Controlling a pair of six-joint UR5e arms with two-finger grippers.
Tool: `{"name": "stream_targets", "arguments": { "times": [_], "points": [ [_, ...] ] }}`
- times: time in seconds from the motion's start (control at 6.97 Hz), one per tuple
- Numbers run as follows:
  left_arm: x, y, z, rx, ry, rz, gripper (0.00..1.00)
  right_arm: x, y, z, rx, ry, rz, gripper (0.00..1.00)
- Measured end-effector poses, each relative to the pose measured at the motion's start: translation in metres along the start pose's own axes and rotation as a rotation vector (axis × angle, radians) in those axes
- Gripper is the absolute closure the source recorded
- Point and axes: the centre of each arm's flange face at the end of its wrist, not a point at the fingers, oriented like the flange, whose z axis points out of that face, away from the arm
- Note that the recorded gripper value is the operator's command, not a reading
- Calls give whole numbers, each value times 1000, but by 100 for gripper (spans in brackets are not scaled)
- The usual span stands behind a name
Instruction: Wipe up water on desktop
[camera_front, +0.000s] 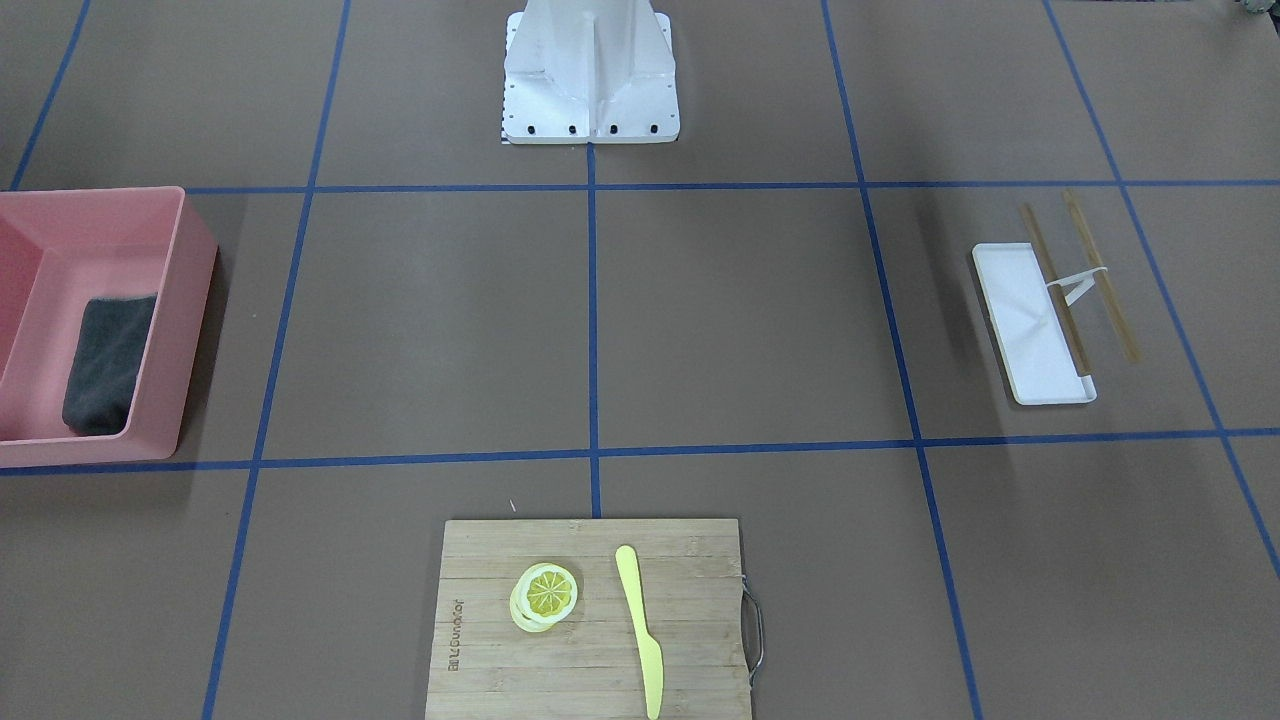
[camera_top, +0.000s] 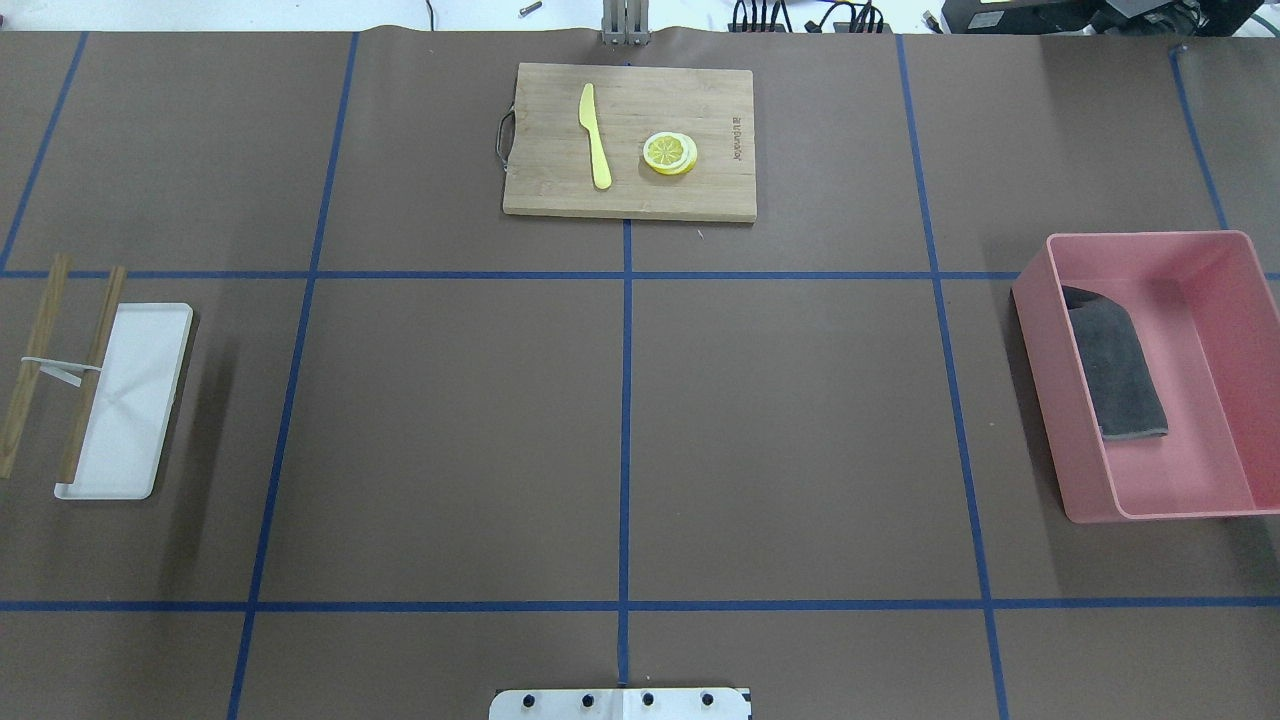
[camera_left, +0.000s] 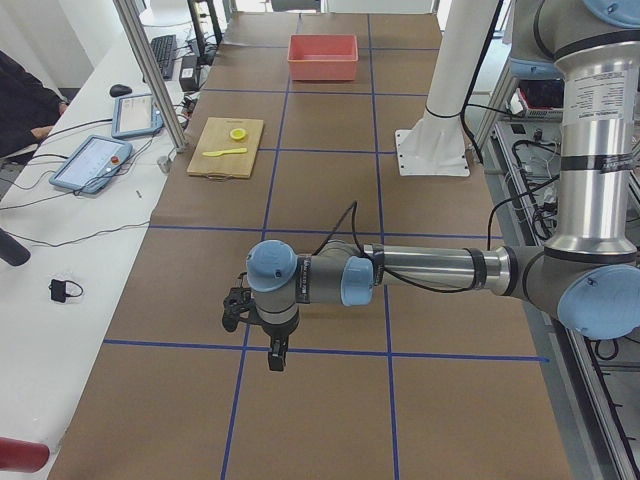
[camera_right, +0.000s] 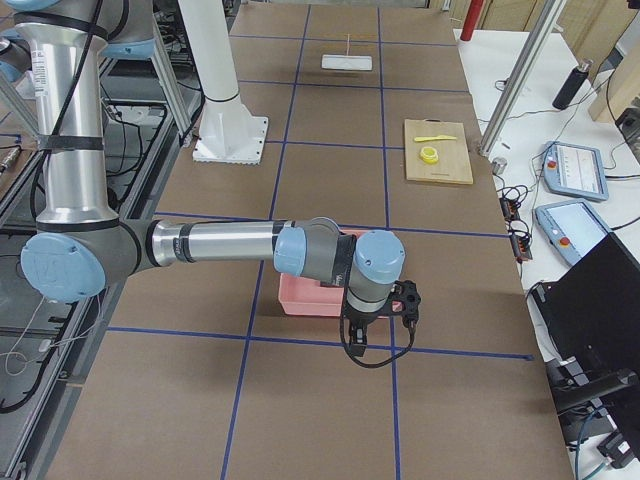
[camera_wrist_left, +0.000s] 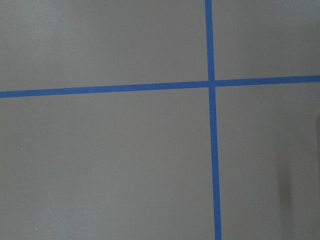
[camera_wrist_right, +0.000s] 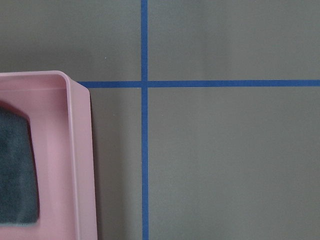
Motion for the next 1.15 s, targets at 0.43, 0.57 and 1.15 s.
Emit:
{"name": "stream_targets", "arguments": {
  "times": [0.43, 0.57, 1.15],
  "points": [
    [1, -1, 0, 12, 0, 12, 2, -1, 0, 0, 1, -1, -1, 0],
    [1, -1, 0, 13, -1, 13, 2, -1, 0, 0, 1, -1, -1, 0],
    [2, -2, -1, 16, -1, 17, 2, -1, 0, -1, 3, -2, -2, 0]
  ]
}}
